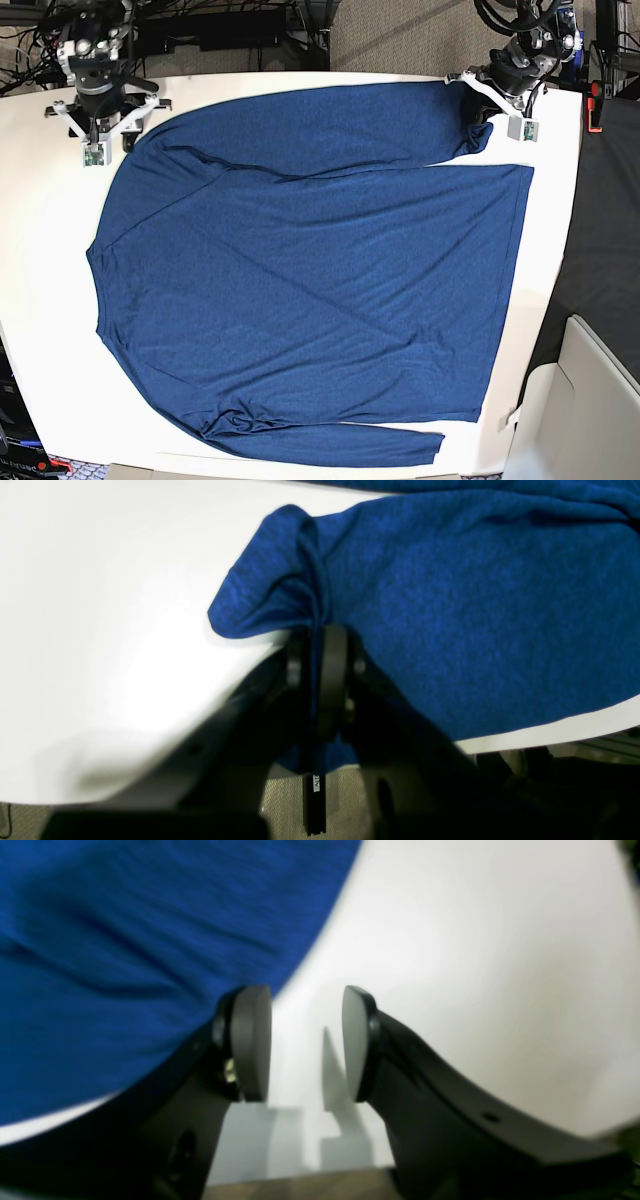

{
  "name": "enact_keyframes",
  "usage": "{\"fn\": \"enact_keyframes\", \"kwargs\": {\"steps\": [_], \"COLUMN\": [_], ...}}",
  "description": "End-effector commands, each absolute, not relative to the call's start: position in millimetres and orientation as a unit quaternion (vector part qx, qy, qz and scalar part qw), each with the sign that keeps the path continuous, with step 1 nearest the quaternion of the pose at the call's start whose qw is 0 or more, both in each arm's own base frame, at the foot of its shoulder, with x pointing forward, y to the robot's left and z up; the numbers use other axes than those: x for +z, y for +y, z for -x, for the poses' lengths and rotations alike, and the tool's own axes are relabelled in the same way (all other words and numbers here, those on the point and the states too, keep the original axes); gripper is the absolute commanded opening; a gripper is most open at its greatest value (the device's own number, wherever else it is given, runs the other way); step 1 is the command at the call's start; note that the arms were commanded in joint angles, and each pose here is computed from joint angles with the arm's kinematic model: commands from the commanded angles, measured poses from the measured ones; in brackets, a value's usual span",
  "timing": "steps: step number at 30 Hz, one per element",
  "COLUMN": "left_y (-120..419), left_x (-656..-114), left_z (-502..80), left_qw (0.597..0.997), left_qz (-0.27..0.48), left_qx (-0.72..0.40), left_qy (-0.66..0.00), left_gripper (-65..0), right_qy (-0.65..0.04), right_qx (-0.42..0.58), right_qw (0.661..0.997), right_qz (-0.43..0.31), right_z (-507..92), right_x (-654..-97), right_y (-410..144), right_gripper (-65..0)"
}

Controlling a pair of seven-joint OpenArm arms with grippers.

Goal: Fold the T-shirt properly
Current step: 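Drag the grasped shoulder corners outward with both grippers to smooth the shirt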

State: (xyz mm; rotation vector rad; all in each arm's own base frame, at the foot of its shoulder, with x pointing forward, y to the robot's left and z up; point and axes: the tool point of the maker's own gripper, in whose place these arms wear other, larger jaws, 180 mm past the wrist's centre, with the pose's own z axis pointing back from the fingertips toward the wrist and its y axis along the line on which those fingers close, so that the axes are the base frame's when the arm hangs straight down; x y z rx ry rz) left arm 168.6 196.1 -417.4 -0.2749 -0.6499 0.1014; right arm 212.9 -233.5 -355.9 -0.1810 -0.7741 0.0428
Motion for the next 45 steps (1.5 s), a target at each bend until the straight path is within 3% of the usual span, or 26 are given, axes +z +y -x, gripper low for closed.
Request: {"fn": "enact_keyframes", "kwargs": {"steps": [1,7,13,28,31,38,45], "left_y": [199,199,199,199,199,199,188], "left_x": [-424,-424,-424,-424,-424,-424,-384], "left_z": [-157,-157,-157,-157,-157,-157,-179], "left_qw": [0.948,0.948,0.948,0.948,0.948,0.948,0.93], "left_qz": [0.122,0.122,0.122,0.122,0.122,0.122,0.121], "left_qx": [0.042,0.042,0.042,0.042,0.042,0.042,0.008], "left_qy": [-0.291,-0.291,-0.291,-0.291,-0.291,-0.291,-0.347], "left_gripper": [-64.8,-64.8,-64.8,-64.8,-64.8,-64.8,-64.8], "right_qy": [-0.398,-0.415,-0.377,-0.326,-0.321,-0.317,-0.369], "right_qx": [0.016,-0.091,-0.183,-0.241,-0.248,-0.252,-0.204], "right_qw": [0.914,0.905,0.907,0.908,0.907,0.907,0.903], "right_qz": [0.077,0.003,-0.037,-0.105,-0.113,-0.115,-0.088], "right_z": [-223,-221,-214,-233,-232,-225,-223], "right_x": [-345,-336,-357,-412,-416,-418,-374], "right_y": [-231,-244,-268,-244,-237,-234,-237], "right_gripper": [-40.4,-27.6,-27.5,-28.0,-35.1,-63.4,-64.7]}}
